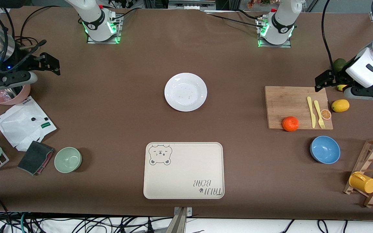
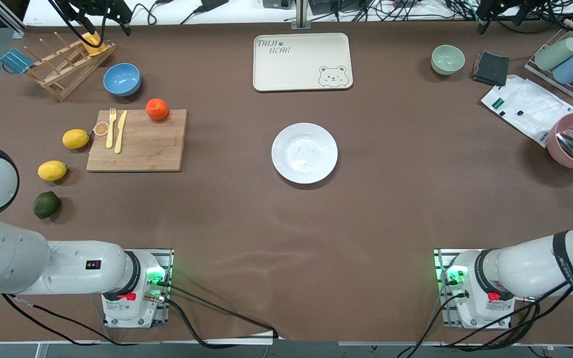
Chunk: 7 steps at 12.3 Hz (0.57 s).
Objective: Place orange and plate with both arms
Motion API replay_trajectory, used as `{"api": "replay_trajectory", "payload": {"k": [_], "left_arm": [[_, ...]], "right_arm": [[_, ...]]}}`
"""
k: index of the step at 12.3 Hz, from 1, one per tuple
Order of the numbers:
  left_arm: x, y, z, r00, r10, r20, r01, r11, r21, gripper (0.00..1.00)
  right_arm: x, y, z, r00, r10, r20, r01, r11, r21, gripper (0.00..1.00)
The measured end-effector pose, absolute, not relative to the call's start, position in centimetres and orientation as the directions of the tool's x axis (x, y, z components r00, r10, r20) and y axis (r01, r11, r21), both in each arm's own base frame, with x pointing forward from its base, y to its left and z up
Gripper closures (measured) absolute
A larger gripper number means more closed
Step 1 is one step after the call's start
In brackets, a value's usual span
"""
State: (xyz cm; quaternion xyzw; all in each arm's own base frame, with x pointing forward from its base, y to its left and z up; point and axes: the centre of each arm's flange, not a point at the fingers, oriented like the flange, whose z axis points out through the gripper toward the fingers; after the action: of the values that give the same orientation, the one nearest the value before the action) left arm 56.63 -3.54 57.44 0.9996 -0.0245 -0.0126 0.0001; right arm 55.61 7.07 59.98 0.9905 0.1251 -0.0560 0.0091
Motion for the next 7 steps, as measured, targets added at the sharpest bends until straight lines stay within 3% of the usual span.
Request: {"api": "replay_trajectory", "payload": {"k": [7], "left_arm": [[56.65,-3.54,57.39,0.998,-0.049,-0.026,-0.049,-0.999,0.001,0.00]], "right_arm": [[55.48,6.92,59.97,0.963,0.240,-0.126,0.244,-0.969,0.020,0.00]]}}
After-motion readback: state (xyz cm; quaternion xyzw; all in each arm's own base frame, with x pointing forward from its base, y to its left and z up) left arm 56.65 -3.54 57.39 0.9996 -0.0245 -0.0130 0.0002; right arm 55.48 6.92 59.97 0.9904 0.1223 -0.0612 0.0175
